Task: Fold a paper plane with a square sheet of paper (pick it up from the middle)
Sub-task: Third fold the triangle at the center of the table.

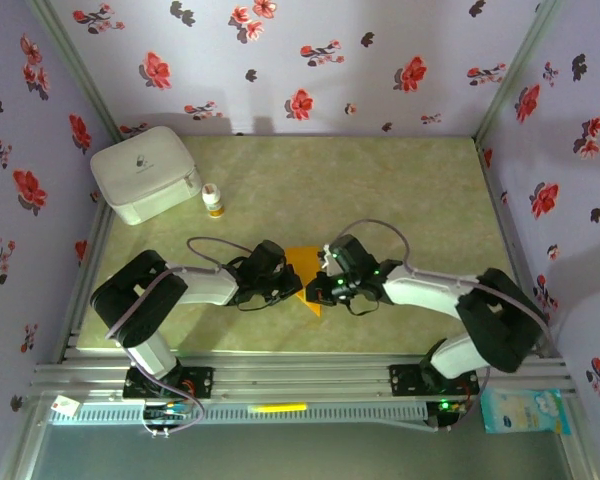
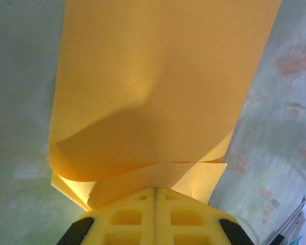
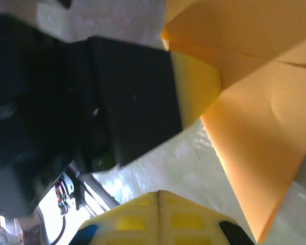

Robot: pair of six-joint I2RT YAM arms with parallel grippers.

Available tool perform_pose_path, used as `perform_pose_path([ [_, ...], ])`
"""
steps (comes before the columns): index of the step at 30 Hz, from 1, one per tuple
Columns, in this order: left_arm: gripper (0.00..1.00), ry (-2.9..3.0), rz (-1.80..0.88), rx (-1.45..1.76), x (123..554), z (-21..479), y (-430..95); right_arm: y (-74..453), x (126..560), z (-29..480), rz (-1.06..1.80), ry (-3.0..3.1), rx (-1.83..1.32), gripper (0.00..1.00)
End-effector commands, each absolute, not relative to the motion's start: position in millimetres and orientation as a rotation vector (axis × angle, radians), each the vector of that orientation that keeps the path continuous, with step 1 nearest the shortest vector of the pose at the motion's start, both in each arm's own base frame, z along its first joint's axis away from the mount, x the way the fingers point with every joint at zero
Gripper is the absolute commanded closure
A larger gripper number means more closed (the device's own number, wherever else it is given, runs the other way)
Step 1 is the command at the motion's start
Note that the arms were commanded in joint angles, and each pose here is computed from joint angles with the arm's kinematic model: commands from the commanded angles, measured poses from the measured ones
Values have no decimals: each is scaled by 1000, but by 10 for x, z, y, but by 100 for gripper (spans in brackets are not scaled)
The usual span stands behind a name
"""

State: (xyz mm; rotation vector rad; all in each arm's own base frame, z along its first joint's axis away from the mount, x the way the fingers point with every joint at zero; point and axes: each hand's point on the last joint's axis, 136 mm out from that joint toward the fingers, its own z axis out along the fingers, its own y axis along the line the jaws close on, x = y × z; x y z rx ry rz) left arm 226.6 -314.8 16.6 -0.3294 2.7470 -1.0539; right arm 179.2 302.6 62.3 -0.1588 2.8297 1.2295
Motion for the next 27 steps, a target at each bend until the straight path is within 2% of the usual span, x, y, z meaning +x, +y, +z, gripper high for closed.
perform_pose_path([
  [1,100,2846,-838,-374,2155,-168,-2890,3095,1872,548,1253,2859,-54,97],
  [9,100,2837,-849,-365,2170,-144,-2908,3066,1964,350,1192,2900,25,97],
  [16,100,2798,-892,-312,2230,20,-2983,2771,1853,-48,1061,3007,189,100],
  [27,99,2692,-1000,-223,2316,506,-3132,2756,1808,-78,1080,3012,197,100],
])
